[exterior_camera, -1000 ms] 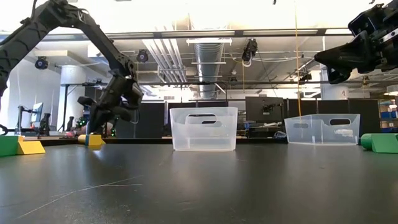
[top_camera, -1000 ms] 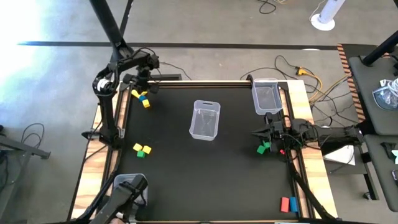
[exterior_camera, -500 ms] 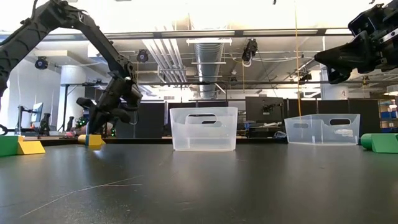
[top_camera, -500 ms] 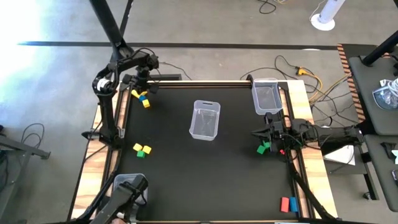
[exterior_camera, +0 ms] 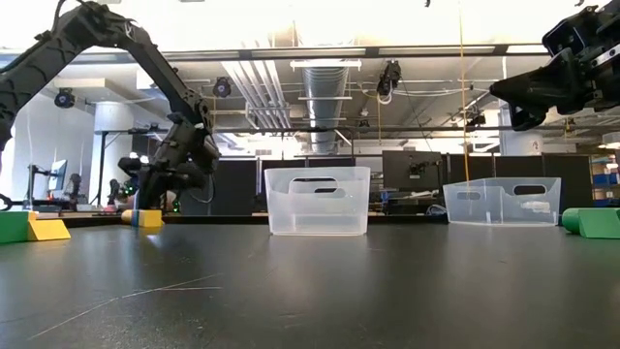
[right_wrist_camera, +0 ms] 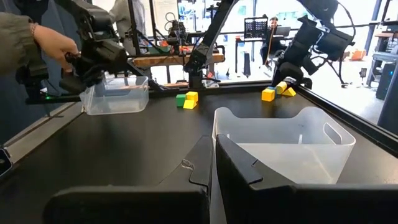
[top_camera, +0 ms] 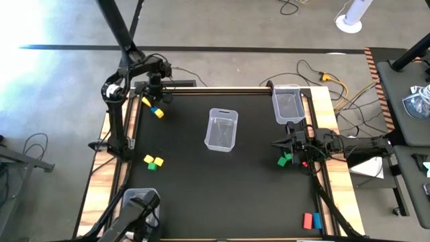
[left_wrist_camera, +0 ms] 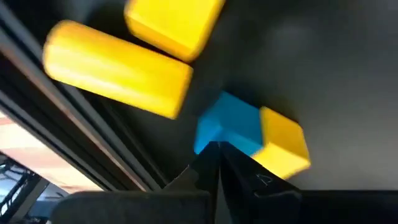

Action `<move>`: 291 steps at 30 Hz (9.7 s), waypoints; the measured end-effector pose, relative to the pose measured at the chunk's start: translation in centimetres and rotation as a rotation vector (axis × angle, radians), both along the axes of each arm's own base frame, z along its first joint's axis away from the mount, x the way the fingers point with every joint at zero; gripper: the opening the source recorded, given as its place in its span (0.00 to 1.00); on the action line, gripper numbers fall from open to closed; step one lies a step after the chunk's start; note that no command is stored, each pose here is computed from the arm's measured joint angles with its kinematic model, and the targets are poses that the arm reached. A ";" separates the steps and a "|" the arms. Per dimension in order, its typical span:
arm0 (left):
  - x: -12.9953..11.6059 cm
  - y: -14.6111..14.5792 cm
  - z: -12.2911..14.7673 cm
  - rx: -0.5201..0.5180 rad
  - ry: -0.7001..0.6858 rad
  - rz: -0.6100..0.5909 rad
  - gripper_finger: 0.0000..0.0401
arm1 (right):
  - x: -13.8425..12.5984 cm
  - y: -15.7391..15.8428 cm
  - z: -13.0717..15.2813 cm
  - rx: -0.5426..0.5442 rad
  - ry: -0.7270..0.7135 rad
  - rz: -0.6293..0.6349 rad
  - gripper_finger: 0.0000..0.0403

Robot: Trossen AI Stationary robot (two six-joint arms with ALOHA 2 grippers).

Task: Sort blocks by size
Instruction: Put the yellow cylindrical block into the bottom transparent bin

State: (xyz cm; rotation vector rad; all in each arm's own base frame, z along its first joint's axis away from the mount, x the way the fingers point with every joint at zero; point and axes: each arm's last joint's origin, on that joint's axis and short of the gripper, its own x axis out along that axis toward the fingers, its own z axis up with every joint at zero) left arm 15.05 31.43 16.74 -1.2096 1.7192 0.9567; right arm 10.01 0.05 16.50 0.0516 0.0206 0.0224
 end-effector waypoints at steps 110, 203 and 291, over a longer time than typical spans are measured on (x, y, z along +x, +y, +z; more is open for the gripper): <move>-3.2 2.4 -1.5 0.052 -0.031 0.104 0.36 | 0.0 0.0 0.1 0.000 -0.008 0.000 0.03; 17.1 -10.3 -3.1 0.112 -0.071 -0.267 0.27 | 0.1 1.7 1.6 0.027 -0.153 0.078 0.04; 1.2 -49.8 -1.9 -0.071 -0.084 -0.181 0.28 | 0.2 1.6 1.2 0.021 -0.118 0.022 0.40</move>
